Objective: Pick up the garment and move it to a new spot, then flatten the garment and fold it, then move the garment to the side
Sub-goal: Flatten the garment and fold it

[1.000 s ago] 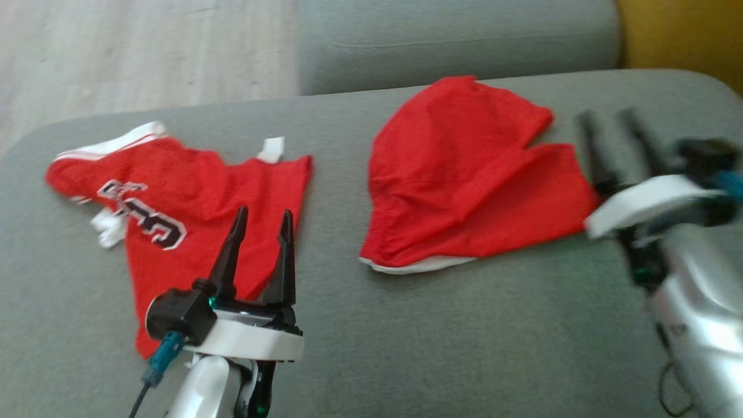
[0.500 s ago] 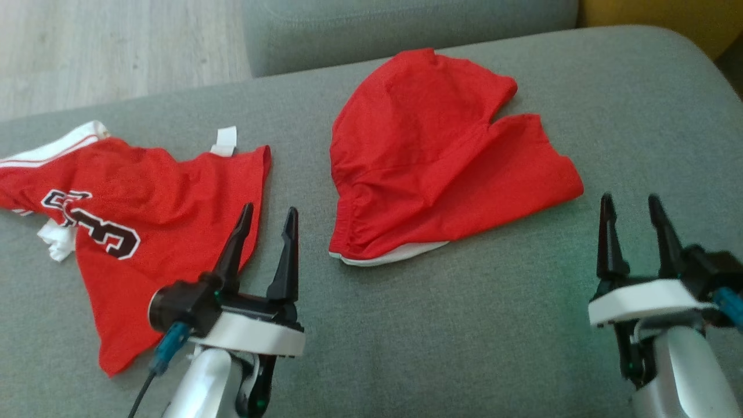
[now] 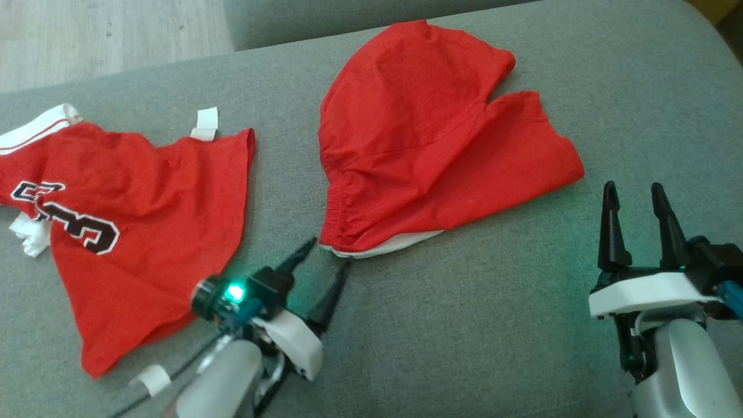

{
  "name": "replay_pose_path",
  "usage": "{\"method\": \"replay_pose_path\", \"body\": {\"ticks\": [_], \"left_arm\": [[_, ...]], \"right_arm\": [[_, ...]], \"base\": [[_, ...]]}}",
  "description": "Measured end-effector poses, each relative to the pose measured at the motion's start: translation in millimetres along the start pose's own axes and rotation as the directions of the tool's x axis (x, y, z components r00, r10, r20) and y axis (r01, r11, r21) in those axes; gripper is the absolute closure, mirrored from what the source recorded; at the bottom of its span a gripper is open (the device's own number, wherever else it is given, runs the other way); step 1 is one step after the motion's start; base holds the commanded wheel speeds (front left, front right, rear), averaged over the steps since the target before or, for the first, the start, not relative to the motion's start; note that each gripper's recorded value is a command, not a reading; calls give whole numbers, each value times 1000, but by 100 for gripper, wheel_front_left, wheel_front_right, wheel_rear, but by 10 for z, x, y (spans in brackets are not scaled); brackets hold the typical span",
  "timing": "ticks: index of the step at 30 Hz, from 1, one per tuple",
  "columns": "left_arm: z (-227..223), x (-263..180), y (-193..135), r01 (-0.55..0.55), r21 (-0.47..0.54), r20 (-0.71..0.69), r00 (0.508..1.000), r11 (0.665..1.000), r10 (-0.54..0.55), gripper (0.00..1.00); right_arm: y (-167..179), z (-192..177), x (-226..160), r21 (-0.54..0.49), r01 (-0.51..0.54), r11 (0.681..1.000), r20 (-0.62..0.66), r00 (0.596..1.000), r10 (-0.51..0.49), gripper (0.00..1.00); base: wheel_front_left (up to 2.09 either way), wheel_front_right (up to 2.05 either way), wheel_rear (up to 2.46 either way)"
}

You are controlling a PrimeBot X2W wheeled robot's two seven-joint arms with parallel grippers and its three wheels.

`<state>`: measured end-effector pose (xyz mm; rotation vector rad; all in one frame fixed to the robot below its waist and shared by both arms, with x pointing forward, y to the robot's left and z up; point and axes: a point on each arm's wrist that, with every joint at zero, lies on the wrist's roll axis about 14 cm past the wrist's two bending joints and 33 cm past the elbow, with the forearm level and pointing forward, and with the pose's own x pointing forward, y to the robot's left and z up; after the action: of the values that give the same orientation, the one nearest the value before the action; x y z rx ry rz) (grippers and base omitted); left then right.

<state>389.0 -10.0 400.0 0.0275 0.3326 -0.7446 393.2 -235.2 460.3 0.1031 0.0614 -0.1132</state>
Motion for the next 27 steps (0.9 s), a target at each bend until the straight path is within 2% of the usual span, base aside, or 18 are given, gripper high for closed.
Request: {"method": "replay_pose_path", "body": {"ticks": [5,15,16,17,18,27], "left_arm": [[-62,59,162,-19,11,-38,999,1000,20,0],[-197,145,78,19,-5,-90,996,1000,-19,2],[-189,156,67,24,-7,-86,996,1000,-25,53],[-167,169,67,25,-12,-77,997,1000,-25,80],[-134,179,77,22,-15,-62,998,1000,-23,100],[137,196,149,2,-13,43,999,1000,-2,100]], "right_arm": [[5,-40,5,0,-2,1000,-11,1000,2,0],[-6,-61,58,-3,2,1000,-17,1000,-2,0],[-5,-49,76,-4,2,1000,-14,1000,-2,0],[-2,-43,90,-5,1,1000,-12,1000,-1,0],[-1,-48,99,-8,0,1000,-14,1000,0,0],[-65,-488,157,-111,-6,994,-192,981,-15,0]], "base": [[0,0,0],[0,0,0],[0,0,0],[0,0,0],[0,0,0],[0,0,0]]}}
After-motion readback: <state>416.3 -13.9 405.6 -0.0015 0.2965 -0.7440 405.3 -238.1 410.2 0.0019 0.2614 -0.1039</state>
